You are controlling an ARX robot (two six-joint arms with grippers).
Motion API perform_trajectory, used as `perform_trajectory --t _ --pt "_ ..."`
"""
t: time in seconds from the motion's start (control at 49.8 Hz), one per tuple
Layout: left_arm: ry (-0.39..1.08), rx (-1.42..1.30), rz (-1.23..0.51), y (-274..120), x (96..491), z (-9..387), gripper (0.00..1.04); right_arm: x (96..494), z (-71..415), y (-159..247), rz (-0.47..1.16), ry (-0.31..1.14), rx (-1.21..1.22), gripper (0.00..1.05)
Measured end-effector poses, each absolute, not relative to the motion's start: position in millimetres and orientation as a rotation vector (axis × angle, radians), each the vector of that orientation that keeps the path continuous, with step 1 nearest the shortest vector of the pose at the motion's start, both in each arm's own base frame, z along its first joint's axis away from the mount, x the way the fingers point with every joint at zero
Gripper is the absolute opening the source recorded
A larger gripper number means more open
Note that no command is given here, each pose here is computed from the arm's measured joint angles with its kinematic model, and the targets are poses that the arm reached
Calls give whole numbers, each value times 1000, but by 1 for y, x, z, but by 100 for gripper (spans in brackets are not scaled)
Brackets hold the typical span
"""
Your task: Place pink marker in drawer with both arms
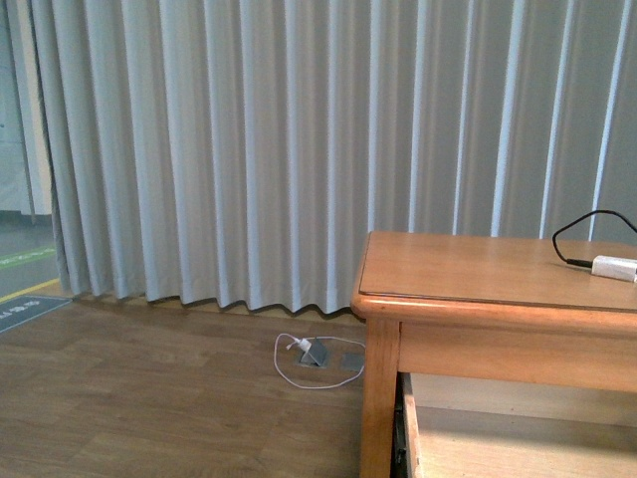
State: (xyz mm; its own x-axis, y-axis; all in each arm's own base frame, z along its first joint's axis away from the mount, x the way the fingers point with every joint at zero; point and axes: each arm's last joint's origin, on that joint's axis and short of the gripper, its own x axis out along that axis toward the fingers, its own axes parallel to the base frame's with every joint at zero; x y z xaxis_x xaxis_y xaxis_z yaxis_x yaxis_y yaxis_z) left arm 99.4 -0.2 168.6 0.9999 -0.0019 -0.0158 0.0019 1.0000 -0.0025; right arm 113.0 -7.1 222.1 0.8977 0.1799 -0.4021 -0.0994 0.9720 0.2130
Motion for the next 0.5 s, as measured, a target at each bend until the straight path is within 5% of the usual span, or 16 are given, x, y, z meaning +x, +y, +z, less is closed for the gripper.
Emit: perform_trajectory --t 0.241,0.402,0.502 --pt "-21 -3 -3 0 96 171 5 113 222 -7 146 433 190 96" --pt "-20 -3 -2 0 96 171 32 115 221 -6 11 243 120 96" --pt "-20 -3 -3 0 96 171 52 120 216 -5 28 351 119 96"
